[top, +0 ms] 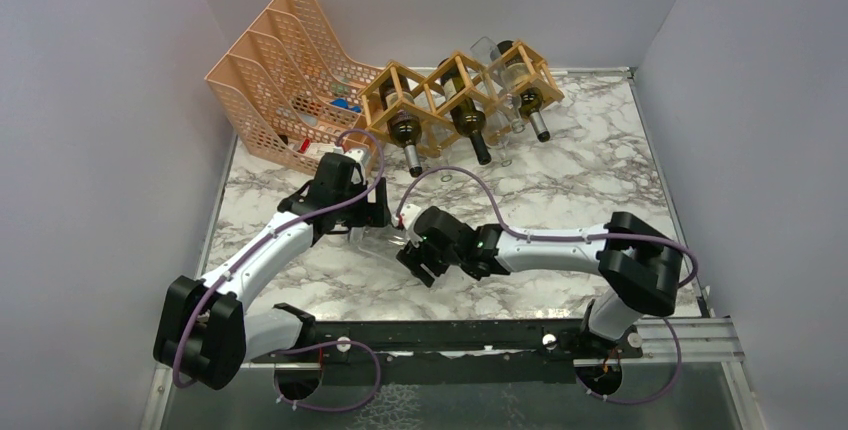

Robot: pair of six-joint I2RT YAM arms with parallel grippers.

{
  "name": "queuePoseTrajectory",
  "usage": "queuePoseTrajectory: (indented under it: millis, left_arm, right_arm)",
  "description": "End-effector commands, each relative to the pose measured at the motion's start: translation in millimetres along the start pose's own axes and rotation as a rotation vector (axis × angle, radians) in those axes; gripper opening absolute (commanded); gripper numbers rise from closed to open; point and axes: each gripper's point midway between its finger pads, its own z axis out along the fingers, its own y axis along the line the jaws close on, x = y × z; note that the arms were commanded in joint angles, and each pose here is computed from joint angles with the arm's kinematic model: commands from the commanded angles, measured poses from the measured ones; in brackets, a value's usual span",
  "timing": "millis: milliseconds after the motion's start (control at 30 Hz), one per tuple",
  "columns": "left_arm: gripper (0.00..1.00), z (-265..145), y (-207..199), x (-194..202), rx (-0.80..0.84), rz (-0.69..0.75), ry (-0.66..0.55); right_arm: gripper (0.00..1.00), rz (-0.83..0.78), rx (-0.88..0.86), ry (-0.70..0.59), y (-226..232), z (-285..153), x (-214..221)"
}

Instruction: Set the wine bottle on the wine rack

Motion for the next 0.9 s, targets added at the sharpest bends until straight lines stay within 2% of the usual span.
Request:
queuePoseTrajectory:
  millis: [0,367,667,733,867]
  left_arm:
    - [0.88,-1,-10,18,0.045,-0.010,0.085]
    - [0.79,0,-14,27,0.064,-0.049,0.116]
    - [0.75,-3,-17,25,0.080,-0.061,0.106]
    - [0.75,-6,-19,20,0.083,-0.059,0.089]
    - [0.76,-13,-17,6,0.060,-0.061,0.033]
  right_arm:
    - [0.71,-0.013,-0.062,-0.027,10,13,-14]
    - [0.57,0.022,-0.061,0.024,8,33,3]
    - [0.10,0.019,-0.028,0.012,2,39,1]
    - [0.03,0.022,-0.029,-0.001,1,35,-3]
    - [0.01,0.033,-0.032,-0.034,1,20,-14]
